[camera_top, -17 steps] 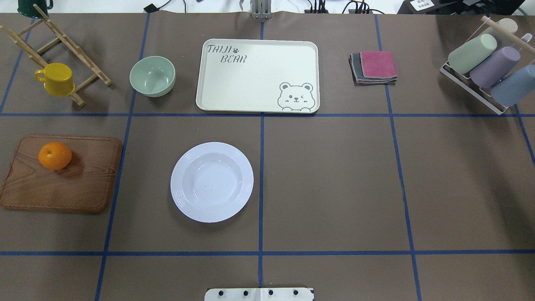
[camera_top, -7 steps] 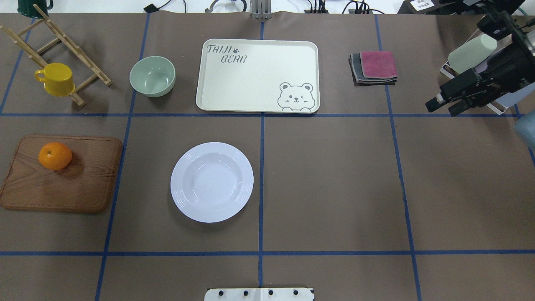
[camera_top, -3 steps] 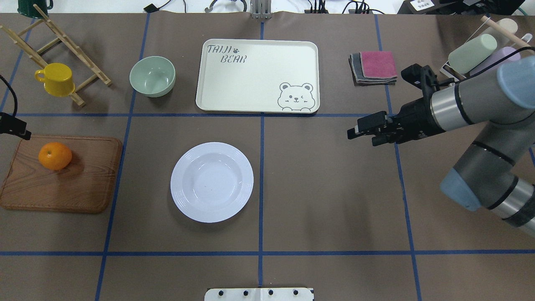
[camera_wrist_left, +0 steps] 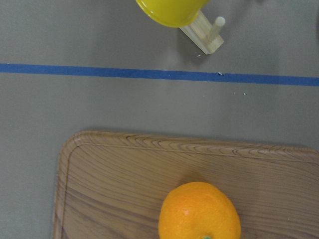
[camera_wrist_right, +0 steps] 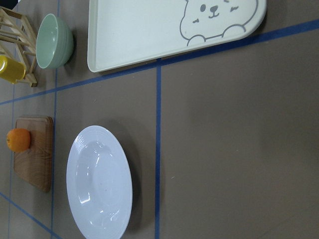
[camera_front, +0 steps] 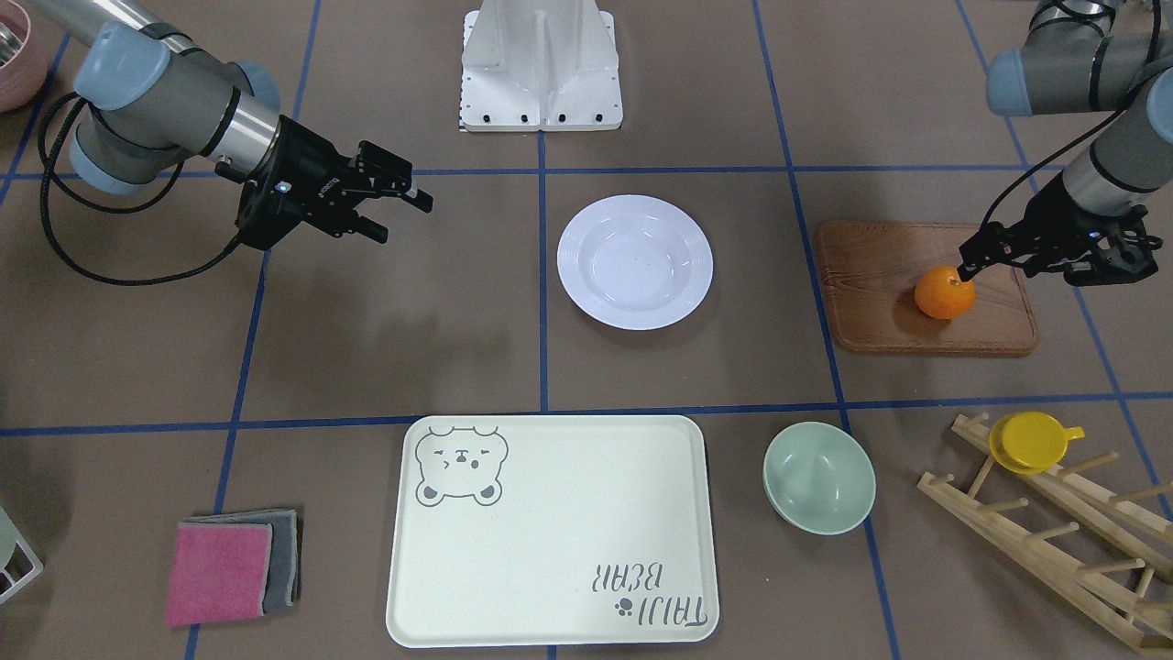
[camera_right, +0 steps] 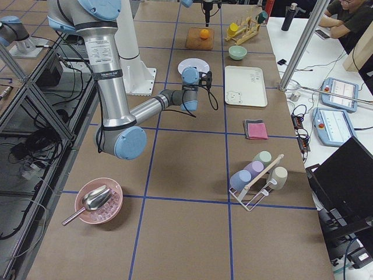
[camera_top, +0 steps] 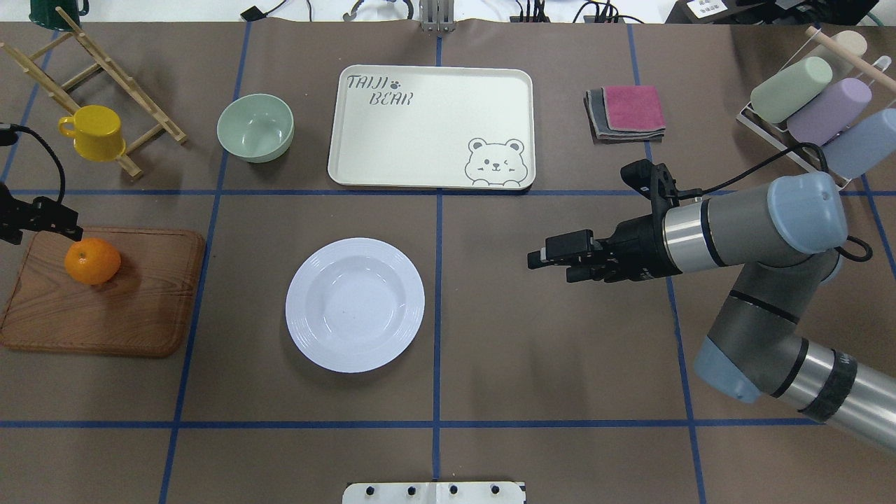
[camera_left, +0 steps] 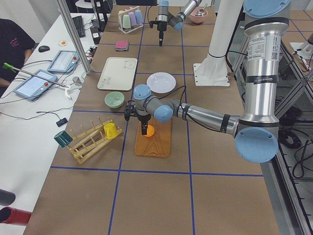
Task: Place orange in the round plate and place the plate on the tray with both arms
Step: 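Lower the left gripper onto the orange while the right gripper reaches toward the plate, then close the left gripper on the orange and lift it off the board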
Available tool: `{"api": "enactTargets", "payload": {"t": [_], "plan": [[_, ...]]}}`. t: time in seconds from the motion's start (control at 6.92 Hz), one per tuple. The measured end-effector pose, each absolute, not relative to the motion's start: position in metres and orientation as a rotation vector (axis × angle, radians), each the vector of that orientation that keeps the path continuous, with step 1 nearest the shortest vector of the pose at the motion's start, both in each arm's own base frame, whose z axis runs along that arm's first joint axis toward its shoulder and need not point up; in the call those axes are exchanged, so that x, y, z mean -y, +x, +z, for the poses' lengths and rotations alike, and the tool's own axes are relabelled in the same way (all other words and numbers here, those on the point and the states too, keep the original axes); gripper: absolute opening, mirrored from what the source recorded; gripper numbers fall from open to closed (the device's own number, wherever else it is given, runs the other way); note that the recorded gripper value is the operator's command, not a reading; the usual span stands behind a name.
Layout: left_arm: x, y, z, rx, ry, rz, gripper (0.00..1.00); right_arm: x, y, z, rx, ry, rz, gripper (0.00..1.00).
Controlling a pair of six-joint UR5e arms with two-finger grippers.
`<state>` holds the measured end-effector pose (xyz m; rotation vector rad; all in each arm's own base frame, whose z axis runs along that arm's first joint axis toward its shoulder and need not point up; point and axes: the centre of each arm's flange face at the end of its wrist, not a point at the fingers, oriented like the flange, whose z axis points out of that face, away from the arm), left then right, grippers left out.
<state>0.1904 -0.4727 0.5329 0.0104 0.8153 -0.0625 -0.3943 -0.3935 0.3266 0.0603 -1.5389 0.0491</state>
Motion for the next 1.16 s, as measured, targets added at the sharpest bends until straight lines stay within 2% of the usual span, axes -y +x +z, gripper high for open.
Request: {"api": "enactTargets", "payload": {"t": [1.16], "plan": [[0.479,0.246,0.568,-0.845,0.005,-0.118,0.98,0.374,-0.422,0.311,1.567,0.069,0.084,1.00]]}}
